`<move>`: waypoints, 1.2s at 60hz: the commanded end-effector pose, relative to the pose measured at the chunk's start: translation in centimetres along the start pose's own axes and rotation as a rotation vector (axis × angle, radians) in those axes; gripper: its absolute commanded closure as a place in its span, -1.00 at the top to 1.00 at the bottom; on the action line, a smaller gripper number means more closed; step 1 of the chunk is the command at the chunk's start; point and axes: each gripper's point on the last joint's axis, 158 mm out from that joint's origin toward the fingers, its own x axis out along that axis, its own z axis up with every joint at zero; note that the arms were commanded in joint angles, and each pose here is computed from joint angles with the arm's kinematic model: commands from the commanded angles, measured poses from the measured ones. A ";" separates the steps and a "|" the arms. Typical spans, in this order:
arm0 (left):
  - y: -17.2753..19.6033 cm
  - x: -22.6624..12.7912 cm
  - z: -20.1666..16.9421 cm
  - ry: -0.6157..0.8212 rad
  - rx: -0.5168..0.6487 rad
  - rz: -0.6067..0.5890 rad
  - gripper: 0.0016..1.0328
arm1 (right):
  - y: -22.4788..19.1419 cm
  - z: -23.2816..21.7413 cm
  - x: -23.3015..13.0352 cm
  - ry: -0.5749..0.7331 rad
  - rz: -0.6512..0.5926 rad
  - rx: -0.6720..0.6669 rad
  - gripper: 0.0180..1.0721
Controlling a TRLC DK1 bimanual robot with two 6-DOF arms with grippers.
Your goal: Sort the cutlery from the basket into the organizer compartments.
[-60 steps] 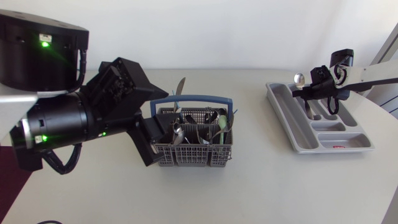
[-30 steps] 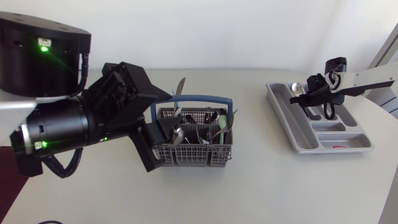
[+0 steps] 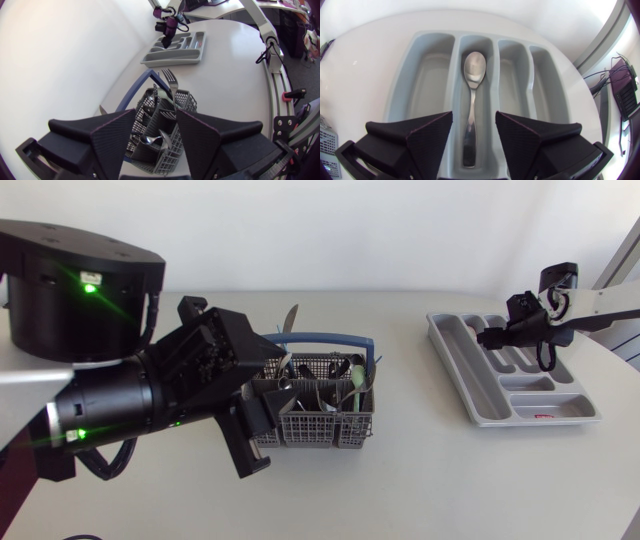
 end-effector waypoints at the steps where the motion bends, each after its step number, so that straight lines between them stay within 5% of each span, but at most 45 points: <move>1: -0.1 0.6 0.3 0.025 -0.028 -0.015 0.11 | 0.5 1.3 -3.2 -0.055 -0.013 -0.030 0.44; 37: -1.1 3.1 0.8 0.164 -0.091 -0.083 0.16 | 13.0 -3.4 -19.3 -0.166 0.196 -0.227 0.44; 72: 0.0 2.4 -0.1 0.178 -0.139 -0.054 0.16 | 26.2 -8.3 -27.2 -0.082 0.465 -0.292 0.43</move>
